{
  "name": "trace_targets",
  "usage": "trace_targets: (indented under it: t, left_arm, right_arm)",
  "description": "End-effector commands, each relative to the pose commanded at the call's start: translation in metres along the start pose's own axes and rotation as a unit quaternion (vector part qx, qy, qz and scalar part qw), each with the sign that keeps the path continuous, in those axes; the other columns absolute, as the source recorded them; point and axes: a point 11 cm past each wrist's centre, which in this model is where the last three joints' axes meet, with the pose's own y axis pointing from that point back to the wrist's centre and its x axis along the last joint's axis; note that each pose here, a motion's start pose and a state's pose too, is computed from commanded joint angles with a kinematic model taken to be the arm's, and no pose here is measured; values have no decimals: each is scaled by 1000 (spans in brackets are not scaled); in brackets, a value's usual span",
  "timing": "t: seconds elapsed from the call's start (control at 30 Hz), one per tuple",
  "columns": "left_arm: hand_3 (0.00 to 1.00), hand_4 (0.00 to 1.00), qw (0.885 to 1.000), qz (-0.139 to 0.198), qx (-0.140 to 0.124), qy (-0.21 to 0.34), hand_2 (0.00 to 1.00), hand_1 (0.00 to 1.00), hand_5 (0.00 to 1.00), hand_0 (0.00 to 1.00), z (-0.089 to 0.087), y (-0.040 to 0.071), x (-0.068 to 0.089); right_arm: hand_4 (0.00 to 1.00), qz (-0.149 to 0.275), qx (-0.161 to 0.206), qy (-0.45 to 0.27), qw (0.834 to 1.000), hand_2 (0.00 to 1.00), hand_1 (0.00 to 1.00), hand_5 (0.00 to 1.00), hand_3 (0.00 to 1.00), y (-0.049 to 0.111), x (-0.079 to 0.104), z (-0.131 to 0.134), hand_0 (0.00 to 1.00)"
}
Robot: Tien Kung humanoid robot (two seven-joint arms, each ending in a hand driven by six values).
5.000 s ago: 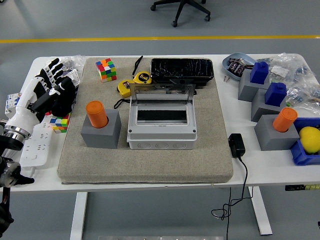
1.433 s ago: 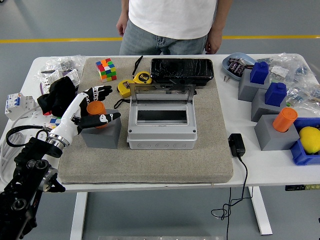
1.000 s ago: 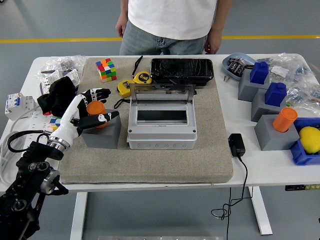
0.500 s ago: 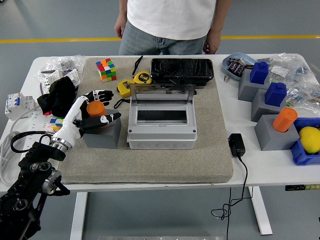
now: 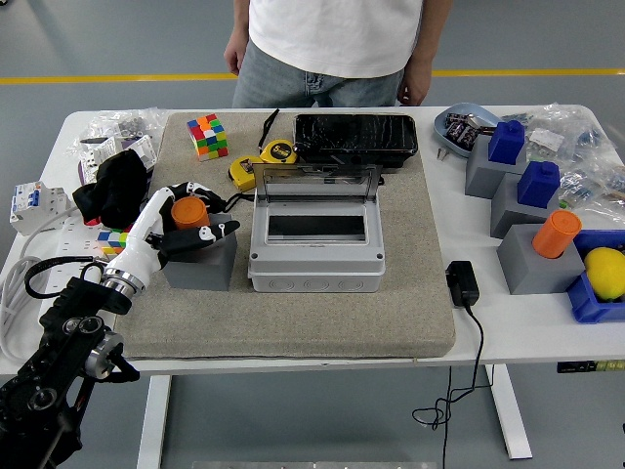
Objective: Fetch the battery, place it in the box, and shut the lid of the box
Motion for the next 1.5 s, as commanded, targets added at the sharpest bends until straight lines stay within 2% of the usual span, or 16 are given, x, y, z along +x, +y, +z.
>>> trace_targets:
  t: [0.1,0.13,0.3,0.33,0.5,0.53,0.6,0.7,0.73,0.77,0.87,0.9,0.93,1.27,1.5]
  left_arm:
    - [351,998,1000,0,0,0,385,515,2,482,0,0,0]
    - [303,998,1000,1,0,-1,325,431,2,336,0,0,0]
    - [303,998,1000,1,1,-2,325,431,2,336,0,0,-1]
    - [249,998,1000,1,1,-2,256,289,2,157,0,0,-1]
    - [249,998,1000,4,1,-4,256,289,2,157,0,-1,-2]
    - [195,998,1000,5,1,-5,185,154,2,117,0,-1,-2]
    - [195,998,1000,8,0,-4,185,154,2,117,-1,-1,-2]
    - [195,998,998,59,-7,18,185,154,2,117,-4,-1,7]
    - [112,998,997,77,-8,25,118,102,2,59,-6,0,11]
    - [112,998,995,96,-9,34,118,102,2,59,-8,2,15]
    - [112,998,992,114,-11,43,118,102,2,59,-9,3,19]
    - [112,998,992,116,-12,47,118,102,2,59,-9,3,19]
    - [79,998,992,116,-12,48,62,6,2,34,-10,3,19]
    - [63,998,991,117,-15,59,46,2,4,24,-9,2,18]
    - [59,998,990,126,-37,52,39,2,2,13,5,-2,22]
  right_arm:
    - [998,0,0,0,1000,752,765,998,808,0,0,0,844]
    - [998,1,0,-1,1000,752,765,998,808,0,1,0,844]
    - [998,1,0,-1,1000,752,765,998,808,0,1,-1,844]
    - [998,1,0,-2,1000,753,765,998,808,0,1,-1,844]
    - [998,2,0,-1,1000,753,765,998,808,0,2,-1,844]
    - [998,2,0,-1,1000,753,766,998,807,0,2,-1,843]
    - [998,2,0,-1,1000,753,766,998,807,0,2,-1,843]
    - [998,3,-1,-1,1000,753,766,998,807,0,3,-1,843]
    - [998,3,0,-1,1000,753,766,998,808,0,3,-1,843]
    - [998,4,0,-1,1000,753,766,998,808,0,3,-1,843]
    - [998,4,-1,-1,1000,753,766,998,808,0,3,-1,843]
    - [998,4,-1,-1,1000,753,766,998,808,0,3,0,843]
    - [998,4,-1,-1,1000,752,765,998,807,0,3,0,844]
    - [998,5,0,-3,1000,753,765,998,807,0,4,-2,844]
    - [998,4,0,-5,1000,753,765,998,807,0,3,-3,843]
